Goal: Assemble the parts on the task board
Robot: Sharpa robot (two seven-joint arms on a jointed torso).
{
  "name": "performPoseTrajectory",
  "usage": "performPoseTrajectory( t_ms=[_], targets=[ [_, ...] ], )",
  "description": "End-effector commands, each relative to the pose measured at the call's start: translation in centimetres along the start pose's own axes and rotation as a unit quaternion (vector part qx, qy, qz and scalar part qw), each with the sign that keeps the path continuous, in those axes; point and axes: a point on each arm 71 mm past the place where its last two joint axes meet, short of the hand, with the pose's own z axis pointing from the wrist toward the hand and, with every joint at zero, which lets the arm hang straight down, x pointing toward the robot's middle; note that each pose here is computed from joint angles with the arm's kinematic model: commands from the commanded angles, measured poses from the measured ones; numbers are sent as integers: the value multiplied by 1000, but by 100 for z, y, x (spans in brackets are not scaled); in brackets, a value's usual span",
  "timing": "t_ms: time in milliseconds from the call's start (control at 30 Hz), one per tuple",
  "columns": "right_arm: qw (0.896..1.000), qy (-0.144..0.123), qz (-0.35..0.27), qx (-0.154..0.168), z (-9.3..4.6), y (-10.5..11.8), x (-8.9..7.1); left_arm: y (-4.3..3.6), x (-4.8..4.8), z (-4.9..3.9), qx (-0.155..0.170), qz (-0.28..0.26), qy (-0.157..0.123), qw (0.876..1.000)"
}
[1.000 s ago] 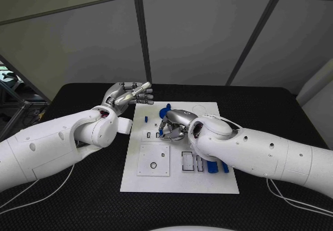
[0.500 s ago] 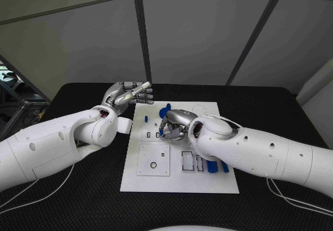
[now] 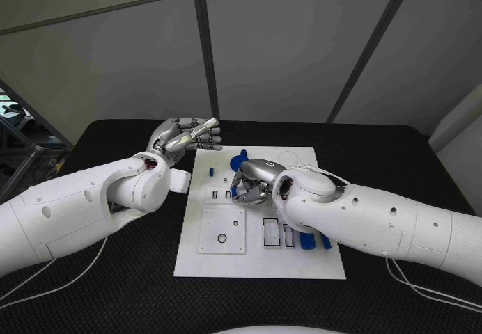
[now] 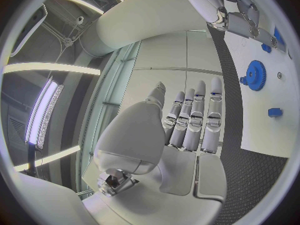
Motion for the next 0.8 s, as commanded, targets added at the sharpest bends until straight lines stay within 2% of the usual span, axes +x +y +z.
performPoseTrajectory(
  t_ms=[33, 800],
  targets=[
    [1000, 15, -10, 9, -7, -29, 47, -17, 12, 6, 5, -1, 7, 1000],
    [1000, 7, -9, 14, -5, -42, 37, -12, 14, 9, 4, -2, 7, 1000]
  ],
)
